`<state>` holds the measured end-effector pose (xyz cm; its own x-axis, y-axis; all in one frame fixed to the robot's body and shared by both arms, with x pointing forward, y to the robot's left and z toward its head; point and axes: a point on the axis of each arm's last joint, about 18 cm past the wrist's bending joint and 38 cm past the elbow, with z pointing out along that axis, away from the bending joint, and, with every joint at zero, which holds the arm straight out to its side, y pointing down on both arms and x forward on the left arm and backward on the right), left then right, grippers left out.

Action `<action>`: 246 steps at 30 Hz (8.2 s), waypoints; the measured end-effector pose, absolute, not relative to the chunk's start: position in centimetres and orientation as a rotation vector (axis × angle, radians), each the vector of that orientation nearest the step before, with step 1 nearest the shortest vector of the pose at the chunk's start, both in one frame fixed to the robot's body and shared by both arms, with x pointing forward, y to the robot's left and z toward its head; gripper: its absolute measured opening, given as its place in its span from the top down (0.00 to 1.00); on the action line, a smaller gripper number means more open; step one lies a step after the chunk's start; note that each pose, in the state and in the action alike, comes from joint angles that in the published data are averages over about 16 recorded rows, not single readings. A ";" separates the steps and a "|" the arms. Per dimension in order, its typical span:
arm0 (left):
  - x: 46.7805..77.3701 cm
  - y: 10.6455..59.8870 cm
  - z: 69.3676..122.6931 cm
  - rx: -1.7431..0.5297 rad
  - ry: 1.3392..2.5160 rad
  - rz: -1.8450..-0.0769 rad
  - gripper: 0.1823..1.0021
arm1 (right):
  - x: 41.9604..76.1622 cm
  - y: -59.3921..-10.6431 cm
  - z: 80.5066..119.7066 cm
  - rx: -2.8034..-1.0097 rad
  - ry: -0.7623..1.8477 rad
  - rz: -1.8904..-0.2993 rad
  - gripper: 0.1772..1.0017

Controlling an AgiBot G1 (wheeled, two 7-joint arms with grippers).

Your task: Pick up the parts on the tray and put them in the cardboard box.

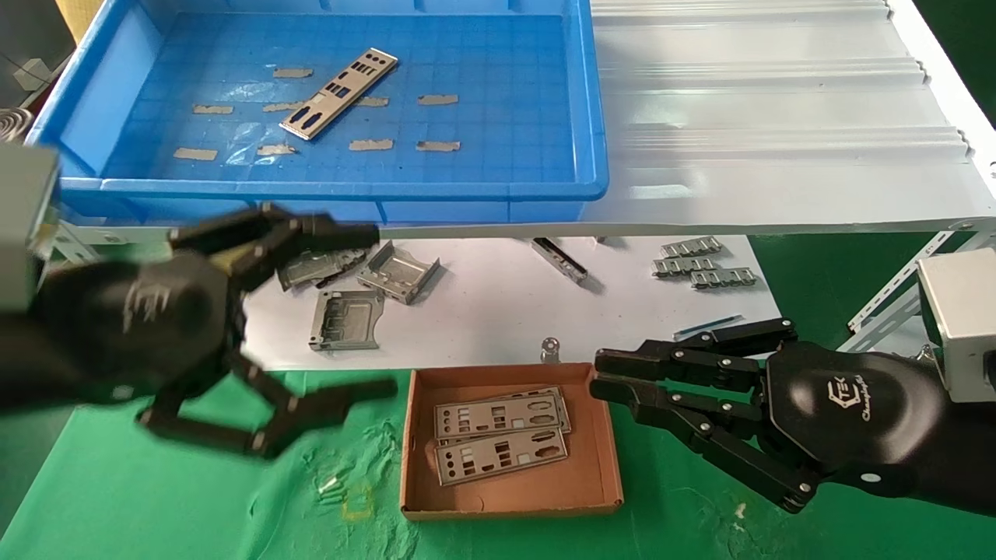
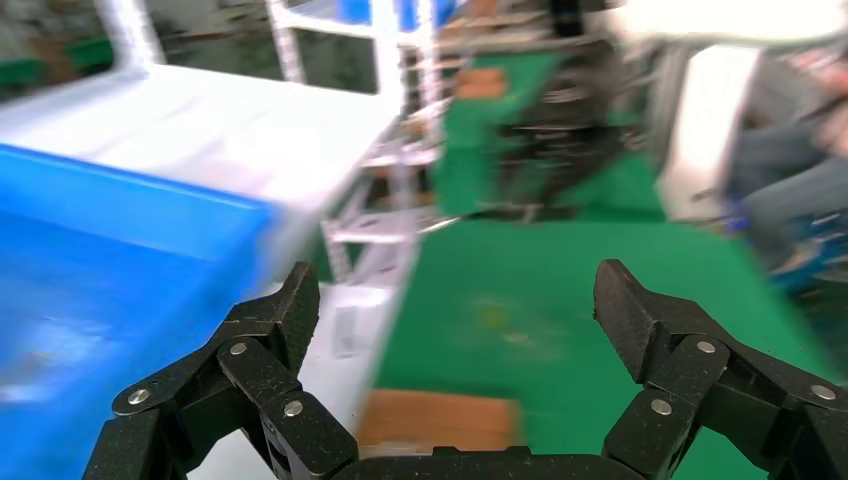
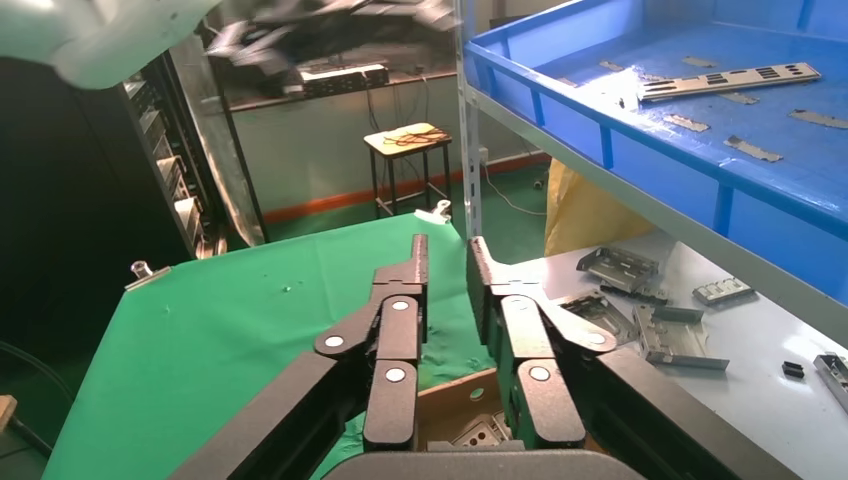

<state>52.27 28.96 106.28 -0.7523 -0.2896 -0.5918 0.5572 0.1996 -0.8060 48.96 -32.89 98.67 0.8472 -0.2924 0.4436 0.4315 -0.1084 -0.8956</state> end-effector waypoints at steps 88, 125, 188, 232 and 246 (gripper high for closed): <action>71.4 28.9 118.0 -0.499 1.521 -1.346 0.68 | 49.0 -32.9 98.7 -1.565 -0.113 -0.614 0.02; 60.5 23.3 116.1 0.313 1.889 -1.440 0.68 | 49.0 -32.9 98.7 -1.565 -0.113 -0.614 0.00; 66.9 19.5 91.1 0.191 2.092 -1.551 0.25 | 49.0 -32.9 98.7 -1.565 -0.113 -0.614 0.00; 59.5 27.3 95.8 0.159 1.872 -1.809 0.00 | 49.0 -32.9 98.7 -1.565 -0.113 -0.614 0.00; 54.1 29.4 97.8 0.208 1.862 -1.823 0.00 | 49.0 -32.9 98.7 -1.565 -0.113 -0.614 0.00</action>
